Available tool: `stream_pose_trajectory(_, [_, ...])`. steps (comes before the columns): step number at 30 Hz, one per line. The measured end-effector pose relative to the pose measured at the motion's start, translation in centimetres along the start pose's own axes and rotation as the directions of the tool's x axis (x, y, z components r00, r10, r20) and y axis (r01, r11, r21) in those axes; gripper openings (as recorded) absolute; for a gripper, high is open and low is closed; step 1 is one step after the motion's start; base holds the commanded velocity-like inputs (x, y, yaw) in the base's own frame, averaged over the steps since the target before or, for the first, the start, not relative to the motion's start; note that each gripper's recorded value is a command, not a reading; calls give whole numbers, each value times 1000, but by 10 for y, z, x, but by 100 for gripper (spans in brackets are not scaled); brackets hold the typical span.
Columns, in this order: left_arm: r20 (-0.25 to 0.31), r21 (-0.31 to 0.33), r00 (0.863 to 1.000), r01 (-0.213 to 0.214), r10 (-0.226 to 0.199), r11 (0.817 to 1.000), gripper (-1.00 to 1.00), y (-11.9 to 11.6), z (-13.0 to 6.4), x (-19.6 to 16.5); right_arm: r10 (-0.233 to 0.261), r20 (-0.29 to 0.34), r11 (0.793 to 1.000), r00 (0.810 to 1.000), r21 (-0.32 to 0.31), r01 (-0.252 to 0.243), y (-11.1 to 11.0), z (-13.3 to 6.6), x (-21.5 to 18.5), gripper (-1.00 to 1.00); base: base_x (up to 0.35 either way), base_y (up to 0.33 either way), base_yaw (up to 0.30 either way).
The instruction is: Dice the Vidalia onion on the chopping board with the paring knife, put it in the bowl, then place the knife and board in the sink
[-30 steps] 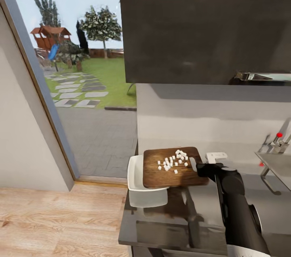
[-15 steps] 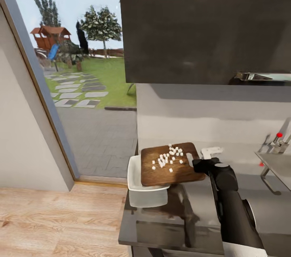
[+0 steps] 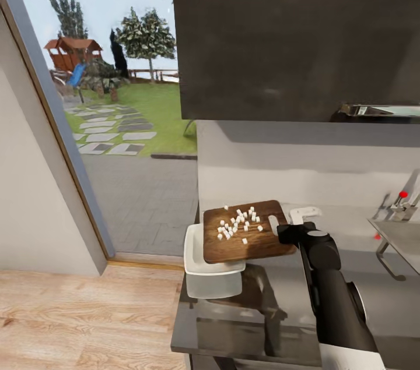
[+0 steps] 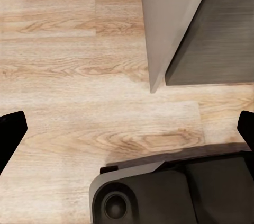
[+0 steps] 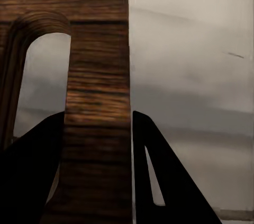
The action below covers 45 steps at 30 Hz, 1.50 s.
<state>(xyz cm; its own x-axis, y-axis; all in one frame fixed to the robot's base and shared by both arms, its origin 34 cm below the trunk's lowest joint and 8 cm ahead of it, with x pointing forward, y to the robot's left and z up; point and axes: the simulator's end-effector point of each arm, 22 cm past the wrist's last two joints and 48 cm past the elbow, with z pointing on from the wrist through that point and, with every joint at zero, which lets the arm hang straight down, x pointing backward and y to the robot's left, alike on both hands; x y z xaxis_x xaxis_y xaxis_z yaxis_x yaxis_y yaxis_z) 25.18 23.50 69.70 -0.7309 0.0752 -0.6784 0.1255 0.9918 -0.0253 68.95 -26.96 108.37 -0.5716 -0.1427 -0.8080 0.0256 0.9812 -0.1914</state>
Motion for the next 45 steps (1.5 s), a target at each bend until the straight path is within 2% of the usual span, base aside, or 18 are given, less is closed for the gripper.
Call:
stream_pose_trajectory(2, [0, 0, 1000, 0, 0, 1000, 100, 0, 0, 0, -14, 9, 1000, 1000, -22, 14, 11, -1, -4, -100, 0, 0, 0])
stream_pose_trajectory(7, [0, 1, 1000, 0, 0, 1000, 100, 0, 0, 0, -29, 13, 999, 999, -23, 29, 15, -2, -6, -100, 0, 0, 0])
stream_pose_trajectory(19, [2, 1, 1000, -1, 1, 1000, 100, 0, 0, -1, -32, 14, 999, 999, -20, 32, 14, -3, -7, -100, 0, 0, 0])
stream_pose_trajectory(45, [40, -2, 999, -4, 4, 1000, 100, 1, 3, -13, -27, 51, 1000, 998, -14, 27, 10, -18, -22, -100, 0, 0, 0])
